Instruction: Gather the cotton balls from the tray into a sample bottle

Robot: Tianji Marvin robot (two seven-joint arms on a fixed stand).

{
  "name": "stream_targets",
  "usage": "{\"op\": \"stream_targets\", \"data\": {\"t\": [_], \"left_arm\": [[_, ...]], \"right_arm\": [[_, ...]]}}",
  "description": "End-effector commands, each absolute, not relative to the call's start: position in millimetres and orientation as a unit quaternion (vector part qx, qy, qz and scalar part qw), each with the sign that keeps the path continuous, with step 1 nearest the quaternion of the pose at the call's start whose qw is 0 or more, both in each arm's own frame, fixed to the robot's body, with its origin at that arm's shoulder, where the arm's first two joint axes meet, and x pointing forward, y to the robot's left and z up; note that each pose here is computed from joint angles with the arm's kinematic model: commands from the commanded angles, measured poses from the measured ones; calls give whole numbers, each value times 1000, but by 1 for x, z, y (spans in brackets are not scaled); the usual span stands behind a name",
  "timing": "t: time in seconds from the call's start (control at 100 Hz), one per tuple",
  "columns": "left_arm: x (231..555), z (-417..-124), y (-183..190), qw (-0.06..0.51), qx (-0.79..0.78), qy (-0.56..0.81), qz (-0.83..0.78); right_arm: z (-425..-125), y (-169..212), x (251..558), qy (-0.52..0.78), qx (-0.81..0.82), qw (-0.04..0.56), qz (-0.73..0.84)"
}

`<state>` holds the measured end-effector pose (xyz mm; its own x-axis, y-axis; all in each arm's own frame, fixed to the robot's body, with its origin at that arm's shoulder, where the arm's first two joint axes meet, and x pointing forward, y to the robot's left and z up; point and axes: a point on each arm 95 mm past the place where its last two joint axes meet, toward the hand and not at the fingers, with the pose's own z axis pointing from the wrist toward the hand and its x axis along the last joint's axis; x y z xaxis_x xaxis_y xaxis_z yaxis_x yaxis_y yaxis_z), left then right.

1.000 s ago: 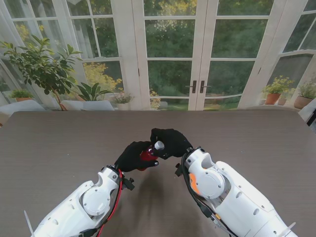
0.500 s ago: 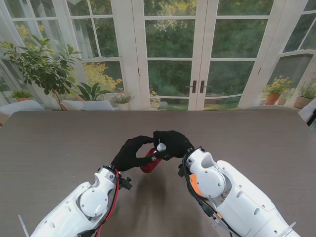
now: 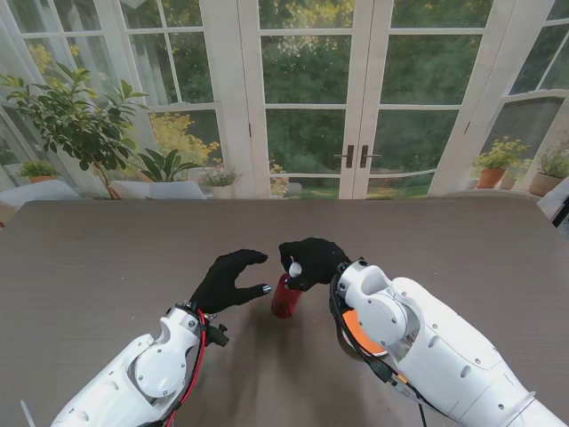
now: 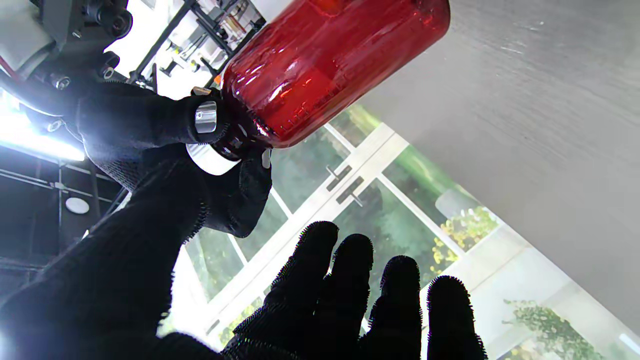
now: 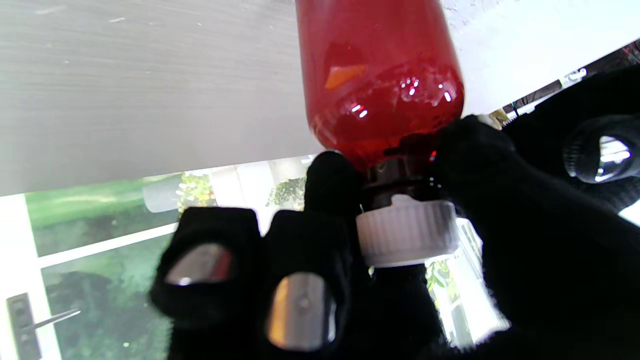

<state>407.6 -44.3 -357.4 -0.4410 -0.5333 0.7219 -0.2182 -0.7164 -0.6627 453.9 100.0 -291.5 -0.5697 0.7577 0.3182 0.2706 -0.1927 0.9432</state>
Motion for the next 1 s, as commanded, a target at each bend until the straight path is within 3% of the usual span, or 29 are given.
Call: {"op": "stream_targets", "data": {"t": [0.0,0.99], "left_arm": [[406,-360,-45,97,-524,367,-763],[402,-361,-42,97,-532,363,-759]], "right_arm": [[-294,101,455,619,421,188,635],[-316,100,458,683,355,234,594]]}}
